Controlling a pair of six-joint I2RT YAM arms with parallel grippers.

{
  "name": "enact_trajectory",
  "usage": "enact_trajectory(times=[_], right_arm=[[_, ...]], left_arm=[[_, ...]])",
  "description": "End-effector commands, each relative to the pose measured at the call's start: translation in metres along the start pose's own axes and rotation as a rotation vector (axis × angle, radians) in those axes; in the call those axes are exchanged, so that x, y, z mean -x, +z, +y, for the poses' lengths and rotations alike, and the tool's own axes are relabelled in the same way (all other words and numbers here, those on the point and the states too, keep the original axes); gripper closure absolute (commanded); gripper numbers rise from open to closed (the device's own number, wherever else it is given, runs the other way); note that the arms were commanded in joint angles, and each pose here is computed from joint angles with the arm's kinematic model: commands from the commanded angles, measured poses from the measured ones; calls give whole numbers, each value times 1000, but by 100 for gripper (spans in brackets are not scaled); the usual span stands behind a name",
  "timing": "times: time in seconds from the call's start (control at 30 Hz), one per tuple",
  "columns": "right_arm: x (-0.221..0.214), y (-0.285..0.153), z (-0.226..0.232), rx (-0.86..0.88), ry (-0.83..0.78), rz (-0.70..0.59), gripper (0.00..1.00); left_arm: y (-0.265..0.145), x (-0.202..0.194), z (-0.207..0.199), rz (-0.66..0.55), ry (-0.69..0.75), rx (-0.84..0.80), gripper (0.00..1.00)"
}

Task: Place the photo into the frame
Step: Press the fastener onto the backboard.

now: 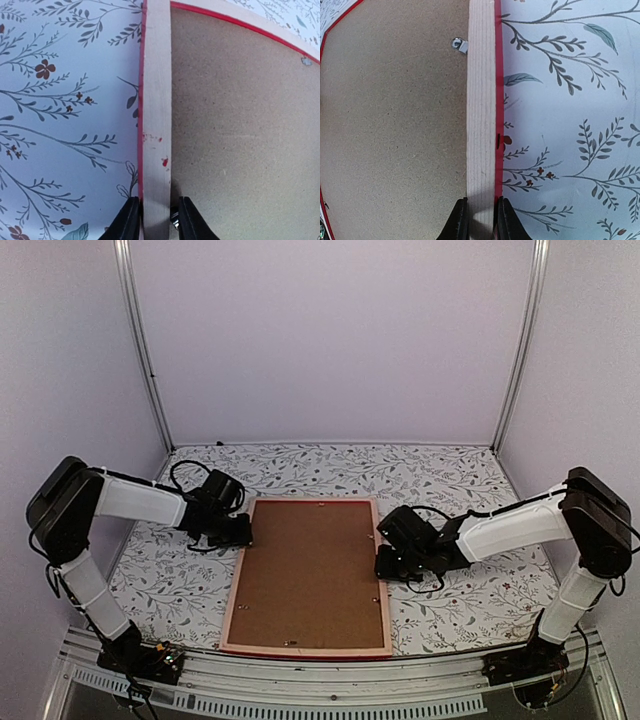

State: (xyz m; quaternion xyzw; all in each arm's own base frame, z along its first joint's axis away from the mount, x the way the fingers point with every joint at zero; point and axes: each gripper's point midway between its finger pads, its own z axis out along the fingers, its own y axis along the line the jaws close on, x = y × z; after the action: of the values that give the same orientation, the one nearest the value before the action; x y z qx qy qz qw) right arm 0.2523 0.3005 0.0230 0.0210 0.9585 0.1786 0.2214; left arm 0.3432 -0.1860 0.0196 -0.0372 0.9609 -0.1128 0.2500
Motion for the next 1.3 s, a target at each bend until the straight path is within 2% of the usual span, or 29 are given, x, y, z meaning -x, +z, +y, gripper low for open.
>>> enact_trajectory(times=[0.0,0.2,0.37,0.73,1.27], right_arm=[[-28,-5,-4,-10,14,72,96],[-32,-3,-3,-3,37,76,96],[-31,-1,-2,-3,37,71,96],[-33,1,-2,3,38,76,96],[-34,2,-3,-8,41,84,96]], left_arm=[[6,10,-9,-12,13,-9,68],[11,9,-19,14,22,-36,48],[11,0,-15,41,30,-13,47],[-1,-20,2,46,14,37,53],[-2,-28,12,49,8,56,72]])
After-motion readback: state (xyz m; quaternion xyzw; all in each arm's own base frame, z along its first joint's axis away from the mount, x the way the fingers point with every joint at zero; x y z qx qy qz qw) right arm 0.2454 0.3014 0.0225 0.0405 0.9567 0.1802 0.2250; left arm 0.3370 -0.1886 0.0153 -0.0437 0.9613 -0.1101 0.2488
